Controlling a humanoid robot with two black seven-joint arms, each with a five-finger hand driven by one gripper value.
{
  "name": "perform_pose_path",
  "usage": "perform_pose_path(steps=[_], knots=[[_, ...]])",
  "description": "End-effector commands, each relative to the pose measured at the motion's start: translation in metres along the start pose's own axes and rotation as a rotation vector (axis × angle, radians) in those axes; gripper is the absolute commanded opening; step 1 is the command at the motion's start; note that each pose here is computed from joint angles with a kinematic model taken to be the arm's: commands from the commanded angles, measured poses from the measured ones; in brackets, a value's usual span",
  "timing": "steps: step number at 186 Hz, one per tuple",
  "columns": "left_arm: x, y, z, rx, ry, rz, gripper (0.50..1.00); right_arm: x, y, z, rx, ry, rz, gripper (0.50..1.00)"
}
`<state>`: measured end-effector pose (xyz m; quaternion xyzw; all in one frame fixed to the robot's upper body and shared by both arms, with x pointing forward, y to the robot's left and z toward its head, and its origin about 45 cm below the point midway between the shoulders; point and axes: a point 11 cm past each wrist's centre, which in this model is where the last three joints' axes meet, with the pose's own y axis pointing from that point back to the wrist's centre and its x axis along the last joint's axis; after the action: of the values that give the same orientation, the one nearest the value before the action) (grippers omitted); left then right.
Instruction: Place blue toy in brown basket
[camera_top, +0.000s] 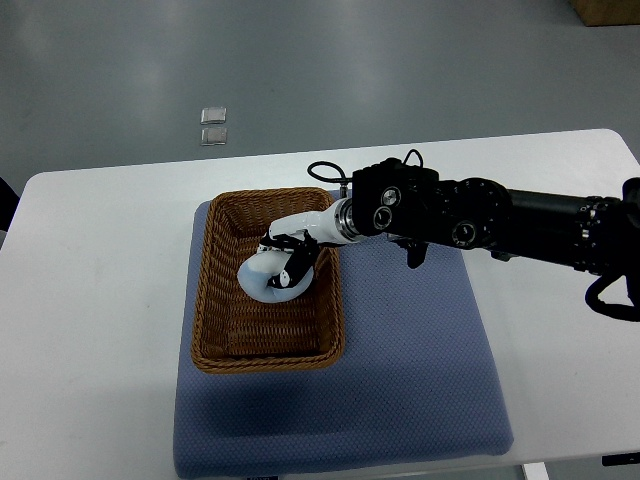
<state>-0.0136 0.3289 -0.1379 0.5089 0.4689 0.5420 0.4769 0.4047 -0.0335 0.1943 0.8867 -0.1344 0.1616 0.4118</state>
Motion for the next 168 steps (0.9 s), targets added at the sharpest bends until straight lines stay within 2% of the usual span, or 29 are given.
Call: perform_pose_path(steps=[1,25,33,41,60,89,108,121,168], knots=[[0.0,0.0,0.0,0.0,0.0,-0.001,1.0,-0.001,-0.001,0.004,-0.004,-0.009,0.0,0.648],[-0.001,0.0,0.0,0.0,0.0,-0.003,1.0,-0.003,-0.002,0.006,0.0,-0.013,-0.003,0.709],[0.0,0.0,0.0,0.0,0.0,-0.001,1.0,-0.003,-0.002,0.006,0.003,-0.013,-0.003,0.74],[0.0,0.0,0.0,0.0,0.0,-0.001,1.0,-0.003,-0.002,0.005,0.006,-0.014,-0.002,0.791],[0.0,0.0,0.0,0.0,0.0,-0.001,1.0,-0.002,-0.001,0.002,0.028,-0.016,0.0,0.799],[0.0,0.0,0.0,0.0,0.0,0.0,1.0,0.007,0.002,-0.013,0.082,-0.039,0.011,0.854],[0.0,0.0,0.0,0.0,-0.001,-0.001,1.0,0.01,0.004,-0.019,0.104,-0.053,0.018,0.86],[0.0,0.0,0.0,0.0,-0.001,-0.001,1.0,0.013,0.006,-0.024,0.119,-0.058,0.023,0.899],[0.0,0.0,0.0,0.0,-0.001,0.002,1.0,0.027,0.015,-0.048,0.206,-0.101,0.045,0.905]])
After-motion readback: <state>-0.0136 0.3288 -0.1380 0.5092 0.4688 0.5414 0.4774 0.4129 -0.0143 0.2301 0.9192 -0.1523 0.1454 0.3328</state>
